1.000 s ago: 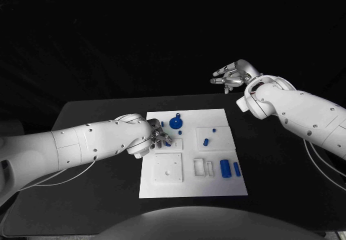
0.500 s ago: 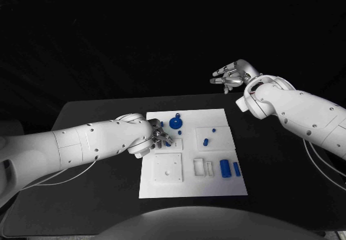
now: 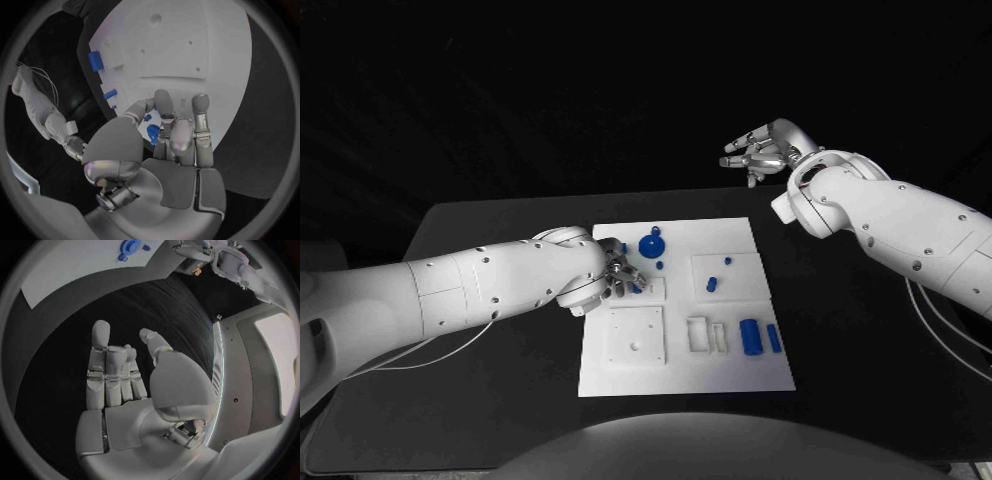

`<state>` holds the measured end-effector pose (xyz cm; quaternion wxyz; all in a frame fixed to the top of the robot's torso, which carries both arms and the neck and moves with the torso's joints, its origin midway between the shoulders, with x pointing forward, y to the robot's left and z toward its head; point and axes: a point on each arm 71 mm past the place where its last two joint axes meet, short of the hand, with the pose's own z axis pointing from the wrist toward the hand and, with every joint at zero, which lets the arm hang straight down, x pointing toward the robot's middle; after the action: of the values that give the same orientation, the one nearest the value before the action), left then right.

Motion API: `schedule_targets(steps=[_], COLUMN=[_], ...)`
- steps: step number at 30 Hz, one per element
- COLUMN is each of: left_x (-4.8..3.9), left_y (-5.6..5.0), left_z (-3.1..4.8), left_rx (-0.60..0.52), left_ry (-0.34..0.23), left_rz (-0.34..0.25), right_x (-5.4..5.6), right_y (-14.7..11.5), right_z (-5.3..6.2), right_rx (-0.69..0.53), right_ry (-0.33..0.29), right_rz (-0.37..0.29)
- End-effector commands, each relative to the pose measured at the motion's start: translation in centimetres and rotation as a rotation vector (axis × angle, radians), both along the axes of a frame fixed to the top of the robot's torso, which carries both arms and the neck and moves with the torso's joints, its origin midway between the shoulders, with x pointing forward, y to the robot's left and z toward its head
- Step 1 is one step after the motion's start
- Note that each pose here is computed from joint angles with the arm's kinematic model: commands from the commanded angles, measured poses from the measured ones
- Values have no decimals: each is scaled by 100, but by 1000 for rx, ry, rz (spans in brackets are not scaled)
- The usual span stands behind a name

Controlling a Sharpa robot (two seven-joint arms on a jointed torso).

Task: Assemble the parts on the task board

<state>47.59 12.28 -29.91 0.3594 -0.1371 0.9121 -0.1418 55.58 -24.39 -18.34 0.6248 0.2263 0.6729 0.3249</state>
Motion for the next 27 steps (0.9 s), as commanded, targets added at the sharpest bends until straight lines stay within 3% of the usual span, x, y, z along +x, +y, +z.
schedule_targets(steps=[1, 27], left_x=[-50, -40], left_y=[-79, -103], left_z=[-33, -76], left_rx=[-2, 20], left_ry=[25, 37], left_rz=[-39, -61], right_x=[-1, -3], right_y=[16, 20], right_z=[-2, 0], right_rx=[-2, -2], right_ry=[3, 2], right_rz=[13, 15])
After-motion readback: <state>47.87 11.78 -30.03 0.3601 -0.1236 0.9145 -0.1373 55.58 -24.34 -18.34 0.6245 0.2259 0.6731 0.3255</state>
